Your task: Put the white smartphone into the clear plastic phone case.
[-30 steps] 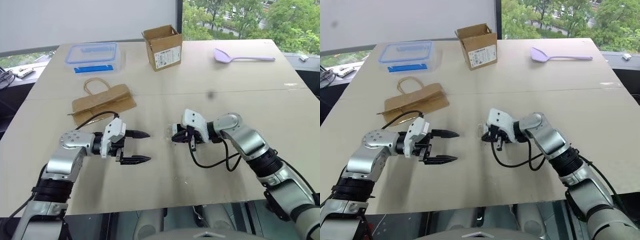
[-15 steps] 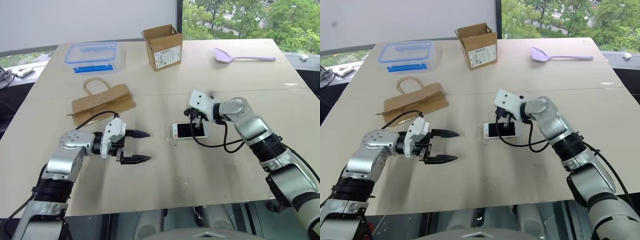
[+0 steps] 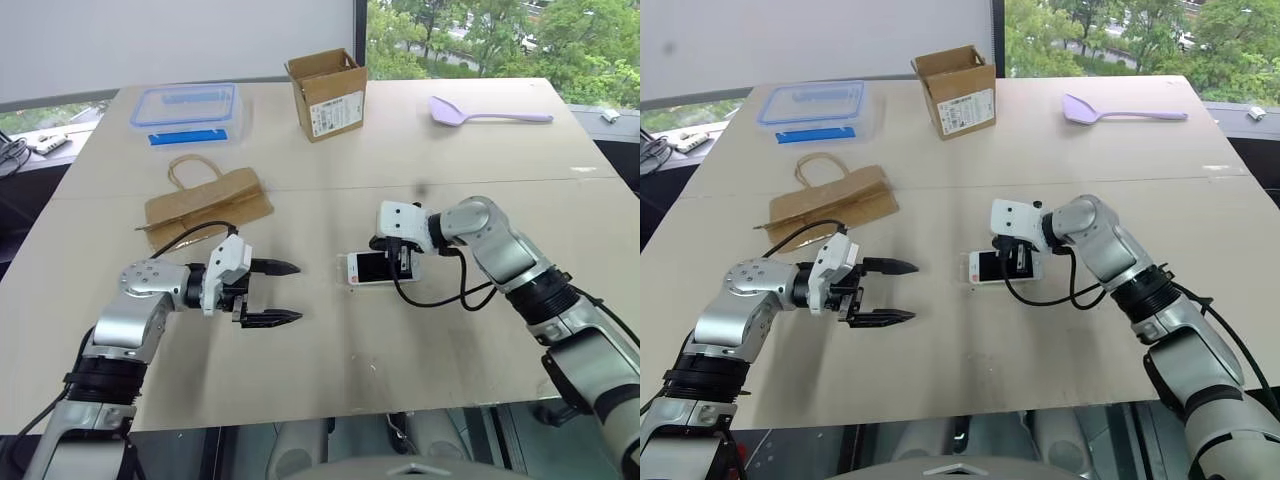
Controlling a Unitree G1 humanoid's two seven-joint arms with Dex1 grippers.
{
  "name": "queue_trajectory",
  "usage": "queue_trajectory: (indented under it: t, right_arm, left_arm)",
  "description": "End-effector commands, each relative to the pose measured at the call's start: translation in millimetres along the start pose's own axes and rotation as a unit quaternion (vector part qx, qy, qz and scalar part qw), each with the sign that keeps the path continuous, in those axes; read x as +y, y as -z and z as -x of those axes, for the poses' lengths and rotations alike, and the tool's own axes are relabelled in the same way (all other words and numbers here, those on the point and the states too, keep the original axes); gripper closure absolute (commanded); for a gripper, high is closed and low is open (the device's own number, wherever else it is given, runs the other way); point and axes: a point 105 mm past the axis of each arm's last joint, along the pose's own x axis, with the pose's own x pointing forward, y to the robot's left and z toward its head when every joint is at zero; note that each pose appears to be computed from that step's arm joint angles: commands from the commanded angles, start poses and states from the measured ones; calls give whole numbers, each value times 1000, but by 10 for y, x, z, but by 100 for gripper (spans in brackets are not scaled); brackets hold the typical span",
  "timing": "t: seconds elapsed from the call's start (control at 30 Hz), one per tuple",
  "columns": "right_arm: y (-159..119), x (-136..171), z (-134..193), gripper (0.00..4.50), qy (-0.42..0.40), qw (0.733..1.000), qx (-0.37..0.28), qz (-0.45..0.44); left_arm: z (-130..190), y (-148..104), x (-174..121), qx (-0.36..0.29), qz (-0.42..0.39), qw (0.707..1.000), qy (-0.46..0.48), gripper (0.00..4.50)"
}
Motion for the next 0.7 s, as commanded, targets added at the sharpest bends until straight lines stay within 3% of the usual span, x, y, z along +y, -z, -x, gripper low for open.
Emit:
queue_trajectory:
  t: [0.03,0.2,0.33,0.7]
  right_arm:
    - [-120,-105,120,444,29,999,-22,7]
    - [-273,-186,174,444,41,997,-62,-38]
    - [-325,-83,93,444,19,995,-73,-68]
    - [-30,264,-147,444,-44,994,-17,-101]
  left_arm:
    - [7,-69,1,-9,-16,1000,1,0]
    - [5,-70,2,-8,-16,1000,3,0]
    - [4,-69,3,-9,-16,1000,4,0]
    - [14,-62,-1,-10,-12,1000,-2,0]
